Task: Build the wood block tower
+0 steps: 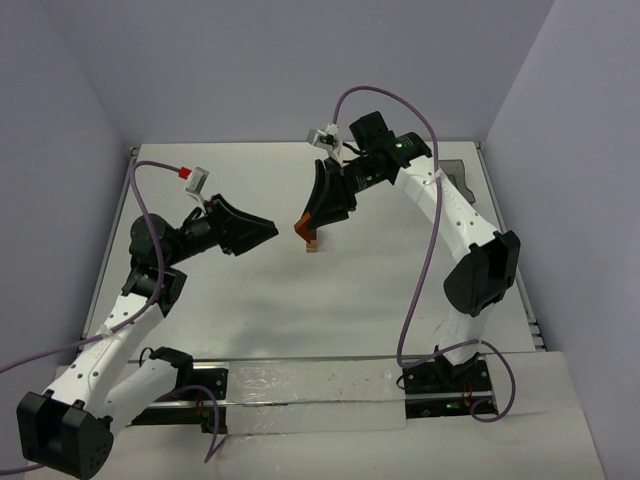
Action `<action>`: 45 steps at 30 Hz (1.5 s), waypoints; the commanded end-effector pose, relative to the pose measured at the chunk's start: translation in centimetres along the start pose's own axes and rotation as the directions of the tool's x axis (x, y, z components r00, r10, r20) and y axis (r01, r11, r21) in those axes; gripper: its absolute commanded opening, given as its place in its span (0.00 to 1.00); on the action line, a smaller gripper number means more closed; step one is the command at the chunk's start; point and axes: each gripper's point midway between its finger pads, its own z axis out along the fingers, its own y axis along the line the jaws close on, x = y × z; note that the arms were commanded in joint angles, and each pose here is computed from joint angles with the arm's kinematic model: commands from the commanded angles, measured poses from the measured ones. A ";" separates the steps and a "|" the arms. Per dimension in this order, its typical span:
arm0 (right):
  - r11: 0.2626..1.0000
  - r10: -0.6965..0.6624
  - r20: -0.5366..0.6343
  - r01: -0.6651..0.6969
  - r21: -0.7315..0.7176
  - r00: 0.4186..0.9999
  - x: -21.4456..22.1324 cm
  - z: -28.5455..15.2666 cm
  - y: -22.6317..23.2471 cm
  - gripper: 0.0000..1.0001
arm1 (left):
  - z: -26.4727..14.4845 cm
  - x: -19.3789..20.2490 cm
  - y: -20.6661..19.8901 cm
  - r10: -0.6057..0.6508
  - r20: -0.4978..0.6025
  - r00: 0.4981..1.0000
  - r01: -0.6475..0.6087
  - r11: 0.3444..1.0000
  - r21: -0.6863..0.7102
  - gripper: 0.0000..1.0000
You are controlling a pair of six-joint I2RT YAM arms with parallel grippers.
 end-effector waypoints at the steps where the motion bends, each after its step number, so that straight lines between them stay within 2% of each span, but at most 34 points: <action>1: 0.989 0.075 0.069 -0.065 -0.136 0.995 -1.7 -0.1 2.8 0.00 | 1.3 -2.0 -1.2 0.051 0.056 0.997 -0.052 0.998 0.020 0.64; 5: 0.983 0.131 0.063 -0.121 -0.138 0.989 -1.5 -0.1 2.3 0.00 | 2.1 -1.6 0.3 0.006 0.046 0.999 -0.006 1.000 -0.021 0.63; 14: 0.983 0.134 0.063 -0.124 -0.137 0.989 -2.0 -0.2 2.1 0.00 | 3.2 -0.7 -0.7 -0.069 0.024 0.997 0.068 0.997 0.036 0.64; 23: 0.984 0.132 0.063 -0.123 -0.133 0.989 -2.8 -0.3 1.5 0.00 | 3.9 -0.1 -2.5 -0.054 -0.004 0.999 0.054 0.992 0.113 0.65; 37: 0.988 0.093 0.068 -0.083 -0.132 0.993 -3.3 -0.4 2.5 0.00 | 4.0 1.2 0.0 -0.082 -0.018 0.996 0.082 0.996 0.018 0.60; 45: 0.989 0.079 0.070 -0.069 -0.131 0.994 -3.7 -0.4 2.7 0.00 | 4.0 1.6 0.9 -0.114 -0.018 0.993 0.114 0.993 -0.013 0.62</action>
